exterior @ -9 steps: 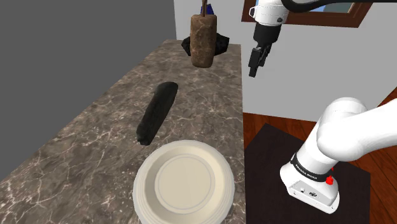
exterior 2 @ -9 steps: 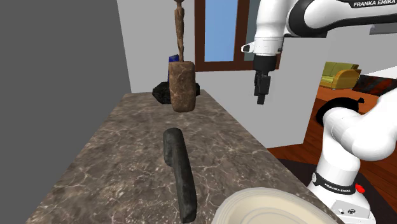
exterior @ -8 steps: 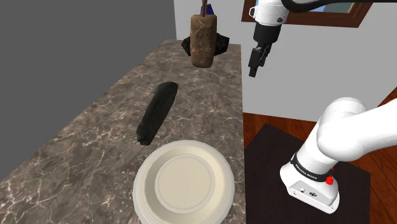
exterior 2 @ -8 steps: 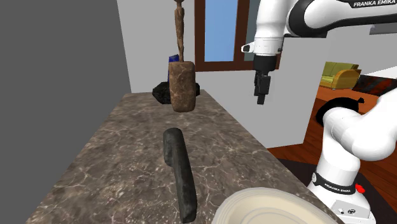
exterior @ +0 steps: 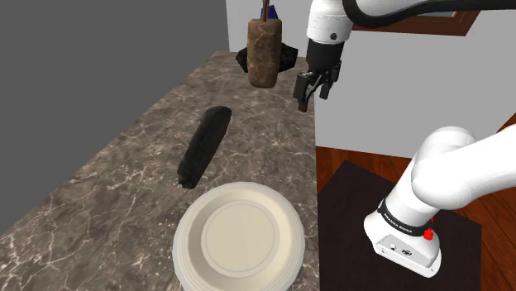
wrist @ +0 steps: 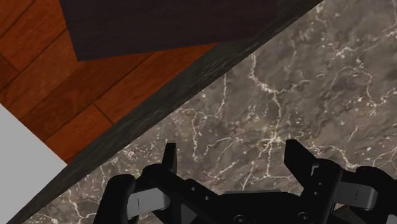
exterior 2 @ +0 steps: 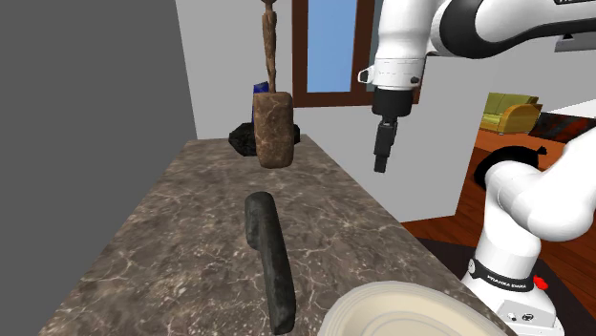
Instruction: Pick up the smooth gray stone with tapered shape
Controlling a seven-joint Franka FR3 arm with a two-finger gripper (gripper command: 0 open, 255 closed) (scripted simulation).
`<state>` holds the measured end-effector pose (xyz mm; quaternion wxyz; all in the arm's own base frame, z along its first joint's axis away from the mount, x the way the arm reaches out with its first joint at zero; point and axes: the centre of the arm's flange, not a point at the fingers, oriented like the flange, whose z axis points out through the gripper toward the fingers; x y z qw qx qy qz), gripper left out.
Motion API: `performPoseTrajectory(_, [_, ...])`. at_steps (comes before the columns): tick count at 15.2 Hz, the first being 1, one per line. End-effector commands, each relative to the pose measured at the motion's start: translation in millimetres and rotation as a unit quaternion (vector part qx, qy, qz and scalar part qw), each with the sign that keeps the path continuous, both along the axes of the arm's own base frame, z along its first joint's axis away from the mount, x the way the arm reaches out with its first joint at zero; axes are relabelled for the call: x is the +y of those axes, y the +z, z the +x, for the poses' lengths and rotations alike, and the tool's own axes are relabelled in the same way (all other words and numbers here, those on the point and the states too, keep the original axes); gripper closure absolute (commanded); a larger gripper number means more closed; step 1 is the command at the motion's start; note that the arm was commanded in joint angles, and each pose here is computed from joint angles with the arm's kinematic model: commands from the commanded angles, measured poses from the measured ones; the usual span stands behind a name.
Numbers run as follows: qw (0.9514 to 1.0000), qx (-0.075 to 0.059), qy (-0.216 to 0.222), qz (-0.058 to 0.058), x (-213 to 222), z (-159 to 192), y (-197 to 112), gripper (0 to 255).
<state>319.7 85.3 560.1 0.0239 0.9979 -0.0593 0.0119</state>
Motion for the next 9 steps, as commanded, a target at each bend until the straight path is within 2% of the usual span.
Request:
performPoseTrajectory(1, [0.9993, -0.003, -0.037, 0.002, 25.4, 10.9, -3.4, 0])
performPoseTrajectory(5, [0.9945, -0.008, -0.104, 0.005, 72.7, 32.5, -7.7, 0])
performPoseTrajectory(9, [0.9851, -0.013, -0.171, 0.007, 116.7, 60.4, -11.5, 0])
